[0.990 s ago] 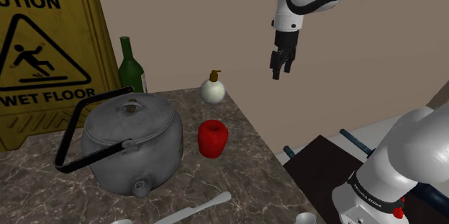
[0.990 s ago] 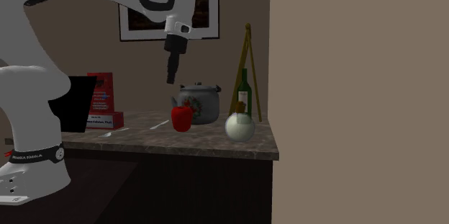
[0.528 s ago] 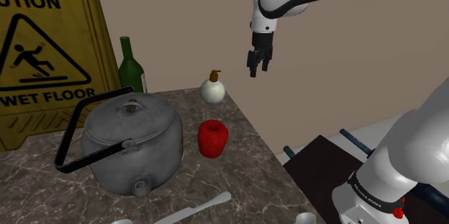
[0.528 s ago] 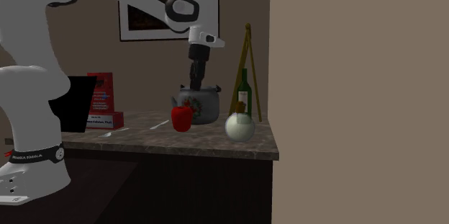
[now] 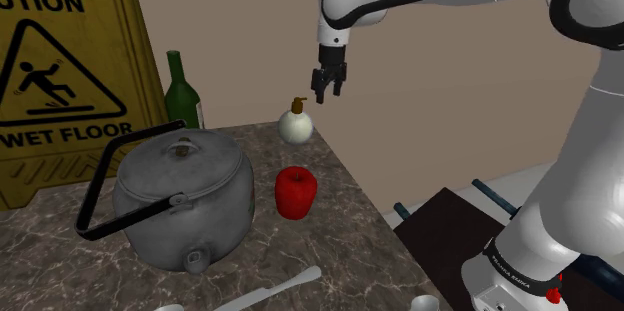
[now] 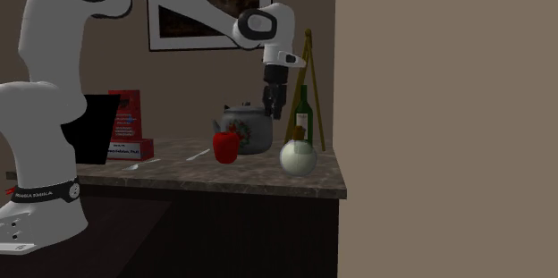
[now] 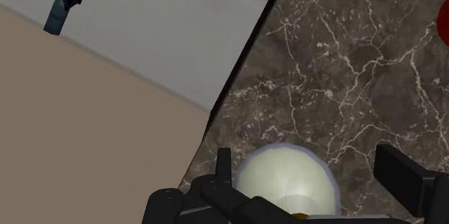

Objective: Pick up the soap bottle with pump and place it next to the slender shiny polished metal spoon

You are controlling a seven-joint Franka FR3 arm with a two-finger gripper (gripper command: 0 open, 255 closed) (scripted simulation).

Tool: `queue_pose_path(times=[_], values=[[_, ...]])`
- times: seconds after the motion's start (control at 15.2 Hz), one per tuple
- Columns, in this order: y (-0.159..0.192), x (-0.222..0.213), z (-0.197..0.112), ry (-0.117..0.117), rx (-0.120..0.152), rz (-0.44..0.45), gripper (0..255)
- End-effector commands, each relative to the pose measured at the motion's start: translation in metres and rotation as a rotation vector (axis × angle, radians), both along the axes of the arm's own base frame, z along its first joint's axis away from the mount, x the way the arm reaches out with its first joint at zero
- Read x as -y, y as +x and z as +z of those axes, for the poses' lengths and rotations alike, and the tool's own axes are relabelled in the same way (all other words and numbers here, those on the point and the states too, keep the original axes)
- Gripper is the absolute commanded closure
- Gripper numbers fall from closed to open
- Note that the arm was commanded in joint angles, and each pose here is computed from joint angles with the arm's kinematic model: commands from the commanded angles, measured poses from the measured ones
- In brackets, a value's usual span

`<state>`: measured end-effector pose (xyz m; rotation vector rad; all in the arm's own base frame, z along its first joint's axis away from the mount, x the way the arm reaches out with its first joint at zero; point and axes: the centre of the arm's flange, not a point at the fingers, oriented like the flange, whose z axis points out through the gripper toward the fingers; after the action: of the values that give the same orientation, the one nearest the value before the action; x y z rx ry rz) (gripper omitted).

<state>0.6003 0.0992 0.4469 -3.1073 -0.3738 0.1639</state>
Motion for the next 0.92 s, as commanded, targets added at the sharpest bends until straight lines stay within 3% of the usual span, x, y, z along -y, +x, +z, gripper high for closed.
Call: queue_pose_path(times=[0.0, 0.46, 0.86], values=[[0.023, -0.01, -0.008, 0.006, 0.009, 0.009, 0], [0.102, -0.043, -0.025, 0.025, 0.039, 0.039, 0], [0.105, -0.045, -0.052, 0.026, 0.041, 0.041, 0]])
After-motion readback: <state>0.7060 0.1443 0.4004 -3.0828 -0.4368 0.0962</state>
